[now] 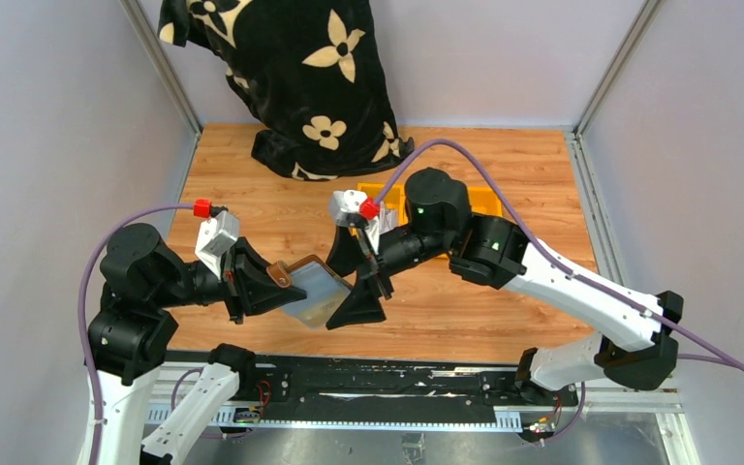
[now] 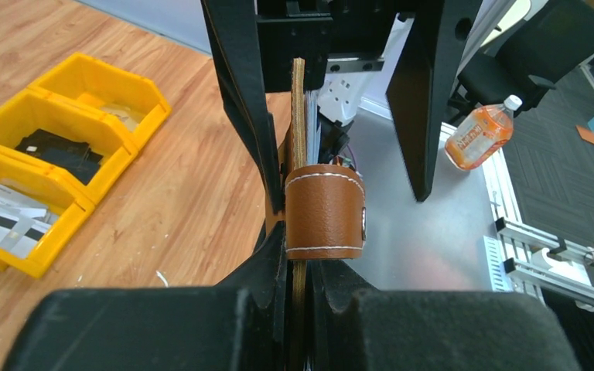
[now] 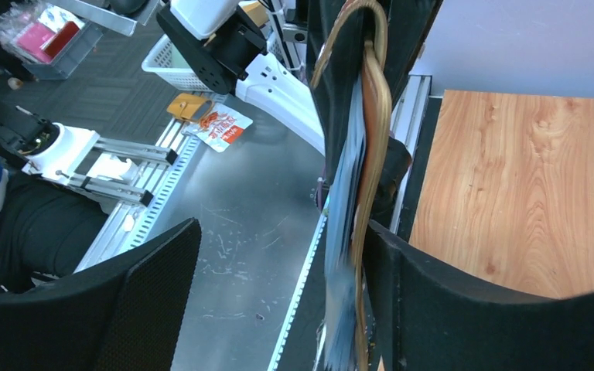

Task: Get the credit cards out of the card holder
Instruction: Remove the credit card from the card holder.

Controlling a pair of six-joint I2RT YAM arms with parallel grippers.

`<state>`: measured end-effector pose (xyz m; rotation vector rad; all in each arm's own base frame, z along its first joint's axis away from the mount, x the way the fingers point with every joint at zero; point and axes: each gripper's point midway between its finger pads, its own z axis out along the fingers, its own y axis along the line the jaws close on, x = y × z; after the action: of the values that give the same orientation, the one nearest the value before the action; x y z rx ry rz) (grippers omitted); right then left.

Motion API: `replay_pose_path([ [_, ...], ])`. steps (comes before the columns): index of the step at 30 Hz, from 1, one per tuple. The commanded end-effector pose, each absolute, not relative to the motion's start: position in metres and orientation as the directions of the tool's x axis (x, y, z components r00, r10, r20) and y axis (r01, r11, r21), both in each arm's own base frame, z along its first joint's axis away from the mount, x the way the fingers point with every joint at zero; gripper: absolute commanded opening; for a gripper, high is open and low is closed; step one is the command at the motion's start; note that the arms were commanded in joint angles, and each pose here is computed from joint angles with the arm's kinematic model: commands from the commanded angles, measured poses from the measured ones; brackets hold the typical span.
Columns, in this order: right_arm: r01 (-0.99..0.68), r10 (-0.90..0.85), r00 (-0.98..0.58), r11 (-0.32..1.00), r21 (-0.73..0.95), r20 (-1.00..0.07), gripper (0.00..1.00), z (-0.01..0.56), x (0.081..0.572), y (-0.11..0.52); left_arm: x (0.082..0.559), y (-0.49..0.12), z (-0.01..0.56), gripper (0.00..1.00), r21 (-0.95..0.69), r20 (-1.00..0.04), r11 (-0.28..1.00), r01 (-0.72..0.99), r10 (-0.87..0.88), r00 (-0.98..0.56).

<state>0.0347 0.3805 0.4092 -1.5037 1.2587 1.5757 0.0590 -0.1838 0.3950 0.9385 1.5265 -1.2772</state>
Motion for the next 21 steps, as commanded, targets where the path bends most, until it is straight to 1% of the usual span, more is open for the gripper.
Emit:
replay_pose_path([
  [1, -0.926, -0.185, -0.109, -0.338, 0.167, -0.977, 0.7, 0.409, 0.035, 0.393, 0.045, -0.184, 0.401, 0.0, -0.3, -0.953, 0.12, 0.946, 0.003, -0.303],
  [3, -0.93, -0.173, -0.117, -0.327, 0.169, -0.978, 0.57, 0.41, 0.038, 0.398, 0.041, -0.184, 0.4, 0.0, -0.312, -0.949, 0.103, 0.945, 0.011, -0.314],
  [4, -0.932, -0.169, -0.123, -0.32, 0.172, -0.978, 0.45, 0.411, 0.039, 0.4, 0.04, -0.184, 0.399, 0.0, -0.312, -0.949, 0.097, 0.945, 0.015, -0.315],
  [7, -0.94, -0.144, -0.135, -0.294, 0.173, -0.98, 0.17, 0.417, 0.043, 0.403, 0.035, -0.184, 0.398, 0.01, -0.321, -0.946, 0.082, 0.944, 0.02, -0.323],
  [9, -0.945, -0.124, -0.139, -0.281, 0.169, -0.982, 0.06, 0.422, 0.046, 0.404, 0.034, -0.184, 0.397, 0.07, -0.328, -0.943, 0.077, 0.941, 0.022, -0.331],
  [10, -0.949, -0.113, -0.14, -0.27, 0.166, -0.984, 0.01, 0.424, 0.048, 0.405, 0.034, -0.184, 0.395, 0.13, -0.335, -0.941, 0.075, 0.939, 0.023, -0.337],
  [11, -0.955, -0.102, -0.143, -0.248, 0.164, -0.984, 0.0, 0.425, 0.051, 0.406, 0.034, -0.184, 0.395, 0.2, -0.335, -0.941, 0.078, 0.939, 0.023, -0.338],
  [12, -0.958, -0.089, -0.147, -0.234, 0.164, -0.985, 0.0, 0.428, 0.054, 0.405, 0.034, -0.183, 0.394, 0.3, -0.335, -0.941, 0.081, 0.939, 0.023, -0.337],
  [13, -0.965, -0.073, -0.151, -0.206, 0.163, -0.986, 0.0, 0.43, 0.058, 0.405, 0.034, -0.183, 0.394, 0.38, -0.332, -0.942, 0.088, 0.939, 0.022, -0.335],
  [15, -0.971, -0.026, -0.173, -0.165, 0.175, -0.985, 0.0, 0.437, 0.067, 0.403, 0.032, -0.182, 0.394, 0.52, -0.324, -0.945, 0.091, 0.942, 0.02, -0.327],
  [17, -0.968, 0.046, -0.223, -0.129, 0.216, -0.974, 0.0, 0.445, 0.074, 0.396, 0.029, -0.181, 0.395, 0.62, -0.313, -0.949, 0.092, 0.945, 0.017, -0.316],
  [18, -0.969, 0.119, -0.231, -0.12, 0.217, -0.966, 0.0, 0.457, 0.077, 0.392, 0.028, -0.181, 0.395, 0.64, -0.307, -0.951, 0.097, 0.947, 0.014, -0.31],
  [19, -0.963, 0.143, -0.261, -0.108, 0.247, -0.955, 0.0, 0.454, 0.079, 0.389, 0.029, -0.181, 0.395, 0.64, -0.302, -0.953, 0.102, 0.948, 0.011, -0.304],
  [21, -0.956, 0.246, -0.288, -0.125, 0.265, -0.925, 0.0, 0.464, 0.079, 0.384, 0.031, -0.18, 0.398, 0.61, -0.284, -0.958, 0.123, 0.951, -0.004, -0.286],
])
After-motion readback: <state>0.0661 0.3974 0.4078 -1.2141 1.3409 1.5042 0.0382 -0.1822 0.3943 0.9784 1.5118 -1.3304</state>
